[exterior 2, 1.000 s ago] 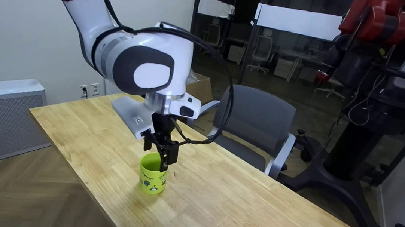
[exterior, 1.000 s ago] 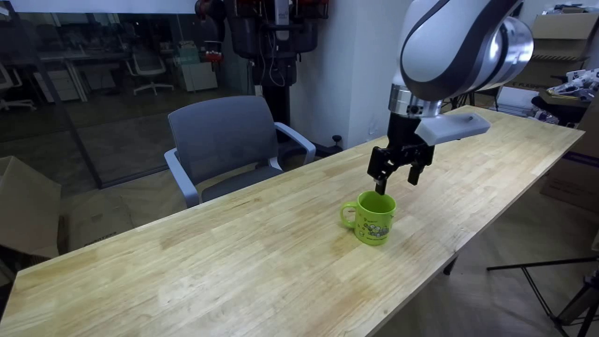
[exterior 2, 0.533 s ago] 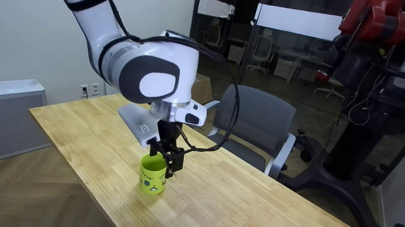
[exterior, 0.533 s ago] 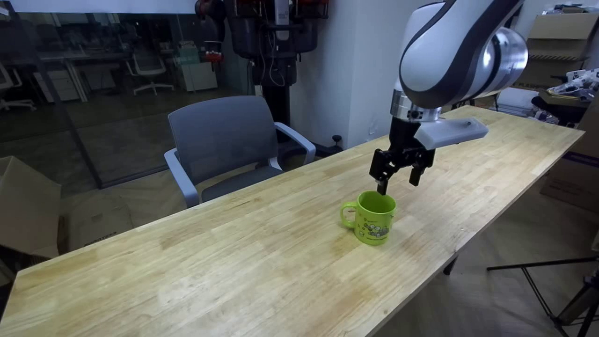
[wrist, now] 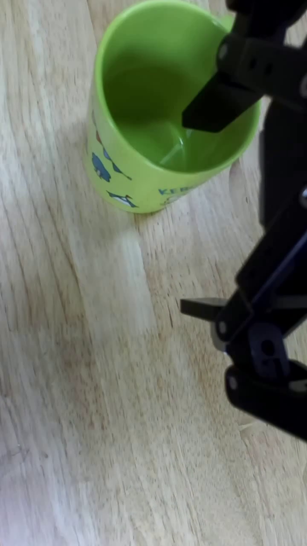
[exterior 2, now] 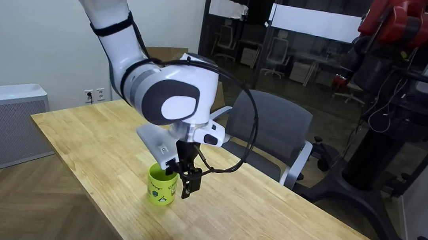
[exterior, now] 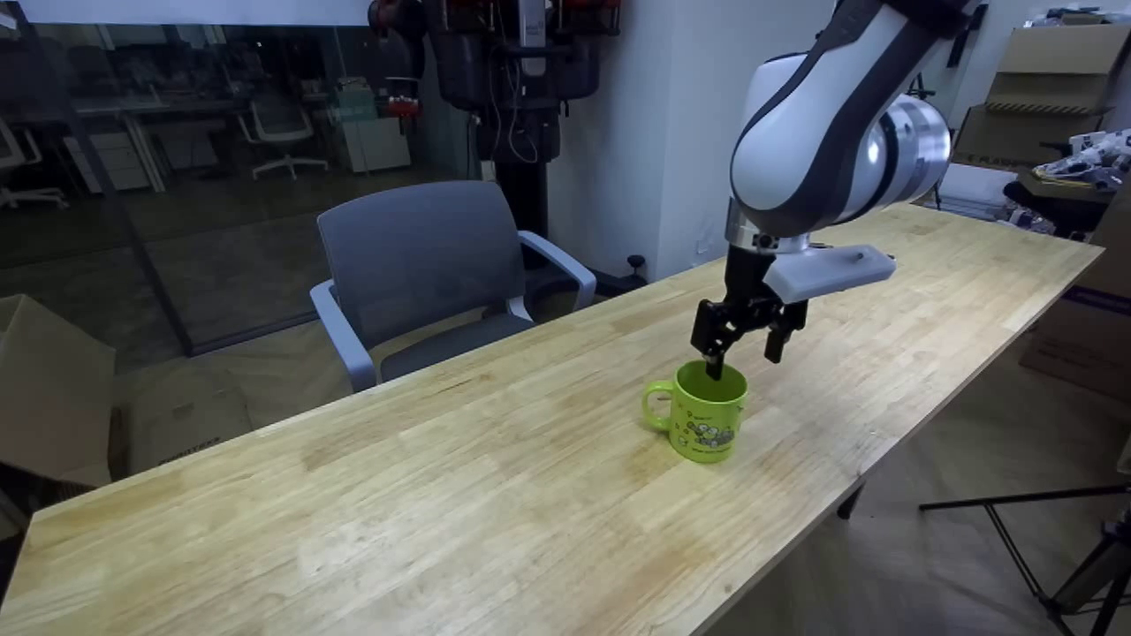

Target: Move the cup to the right

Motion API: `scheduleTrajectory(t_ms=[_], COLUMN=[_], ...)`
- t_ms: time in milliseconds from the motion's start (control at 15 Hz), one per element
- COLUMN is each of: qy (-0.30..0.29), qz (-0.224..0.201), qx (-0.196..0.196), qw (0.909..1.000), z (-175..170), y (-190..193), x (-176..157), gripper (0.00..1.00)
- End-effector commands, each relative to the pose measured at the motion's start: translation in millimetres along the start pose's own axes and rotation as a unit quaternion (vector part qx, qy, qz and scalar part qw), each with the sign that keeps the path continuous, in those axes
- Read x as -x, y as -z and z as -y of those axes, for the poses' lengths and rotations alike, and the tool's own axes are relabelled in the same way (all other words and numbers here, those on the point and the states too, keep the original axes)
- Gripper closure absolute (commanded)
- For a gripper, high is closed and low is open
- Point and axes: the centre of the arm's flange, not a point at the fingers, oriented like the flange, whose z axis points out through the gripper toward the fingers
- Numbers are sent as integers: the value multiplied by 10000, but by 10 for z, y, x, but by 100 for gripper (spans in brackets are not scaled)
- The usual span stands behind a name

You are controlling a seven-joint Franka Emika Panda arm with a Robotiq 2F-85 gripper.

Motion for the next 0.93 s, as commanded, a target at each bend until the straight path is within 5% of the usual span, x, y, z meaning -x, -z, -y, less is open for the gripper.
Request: scheduleTrajectory(t_ms=[0, 67, 867], qy=[-74, -74, 56], qz=[147, 202, 505], qx=[87, 79, 270], qw=[9998, 9997, 9983], z=[102, 115, 297], y=[-127, -158, -206], x=[-177, -185, -181], gripper=[0, 25, 99])
